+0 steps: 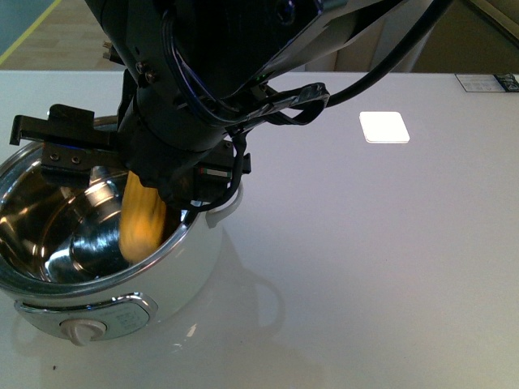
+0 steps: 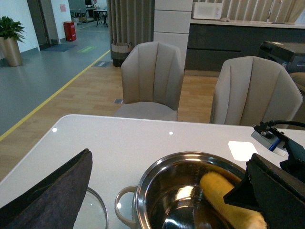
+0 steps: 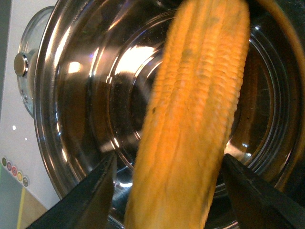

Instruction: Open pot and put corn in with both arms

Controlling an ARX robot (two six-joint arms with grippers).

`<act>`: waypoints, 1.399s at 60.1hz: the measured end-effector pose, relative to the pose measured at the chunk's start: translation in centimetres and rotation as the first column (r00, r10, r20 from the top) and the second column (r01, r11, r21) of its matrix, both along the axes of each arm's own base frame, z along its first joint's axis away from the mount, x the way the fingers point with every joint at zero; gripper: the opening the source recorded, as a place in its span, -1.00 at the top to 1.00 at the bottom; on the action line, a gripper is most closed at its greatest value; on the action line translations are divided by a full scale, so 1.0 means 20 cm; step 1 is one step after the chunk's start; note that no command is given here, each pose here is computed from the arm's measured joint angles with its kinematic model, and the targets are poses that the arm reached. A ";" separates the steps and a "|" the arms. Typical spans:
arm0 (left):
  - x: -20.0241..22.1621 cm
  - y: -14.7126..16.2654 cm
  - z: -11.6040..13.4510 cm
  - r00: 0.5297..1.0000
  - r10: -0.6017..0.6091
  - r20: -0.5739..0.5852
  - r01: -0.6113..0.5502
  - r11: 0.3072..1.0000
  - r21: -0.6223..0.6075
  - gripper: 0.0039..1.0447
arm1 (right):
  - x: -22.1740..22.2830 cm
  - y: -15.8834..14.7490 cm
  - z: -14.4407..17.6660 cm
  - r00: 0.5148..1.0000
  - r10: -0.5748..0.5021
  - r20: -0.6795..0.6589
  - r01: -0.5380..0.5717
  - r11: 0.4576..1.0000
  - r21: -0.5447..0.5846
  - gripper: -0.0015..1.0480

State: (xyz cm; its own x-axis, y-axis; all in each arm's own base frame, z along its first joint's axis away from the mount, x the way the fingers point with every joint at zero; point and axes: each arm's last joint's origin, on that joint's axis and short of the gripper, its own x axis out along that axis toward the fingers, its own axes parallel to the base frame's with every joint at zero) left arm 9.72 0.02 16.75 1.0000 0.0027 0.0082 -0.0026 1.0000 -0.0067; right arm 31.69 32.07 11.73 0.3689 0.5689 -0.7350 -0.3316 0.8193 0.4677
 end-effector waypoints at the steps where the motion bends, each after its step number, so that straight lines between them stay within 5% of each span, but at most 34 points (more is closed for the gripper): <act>1: 0.00 0.00 0.00 1.000 0.000 0.000 0.000 1.000 0.000 -0.87 | 0.00 0.00 0.00 1.000 -0.005 0.000 0.005 1.000 0.004 -0.56; 7: 0.00 0.00 0.00 1.000 0.000 0.000 0.000 1.000 0.000 -0.87 | 0.02 -0.04 0.02 1.000 -0.026 0.003 0.026 0.999 0.027 -0.85; 30: 0.00 0.00 0.00 1.000 0.000 0.000 0.000 1.000 0.000 -0.87 | -0.01 -0.55 0.35 0.956 -0.251 0.151 0.230 0.962 0.145 -0.83; 52: 0.00 0.00 0.00 1.000 0.000 0.000 0.000 1.000 0.000 -0.87 | -0.45 -1.31 0.57 0.808 -0.453 0.377 0.473 0.880 0.043 -0.83; 68: 0.00 0.00 0.00 1.000 0.000 0.000 0.000 1.000 0.000 -0.87 | -0.69 -1.49 0.68 0.712 -0.472 0.520 0.537 0.843 0.031 -0.83; 79: 0.00 0.00 0.00 1.000 0.000 0.000 0.000 1.000 0.000 -0.87 | -0.74 -1.52 0.56 0.412 -0.386 0.825 0.569 0.817 0.098 -0.27; 84: 0.00 0.00 0.00 1.000 0.000 0.000 0.000 1.000 0.000 -0.87 | -0.79 -1.54 0.53 0.369 -0.361 0.856 0.564 0.819 0.102 0.03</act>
State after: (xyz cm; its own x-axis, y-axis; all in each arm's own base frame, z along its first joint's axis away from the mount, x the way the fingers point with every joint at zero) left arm 9.72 0.02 16.75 1.0000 0.0027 0.0082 -0.0026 1.0000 -0.0067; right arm 15.99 1.36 22.31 1.0000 0.0057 0.0021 -0.0058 0.9993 0.0362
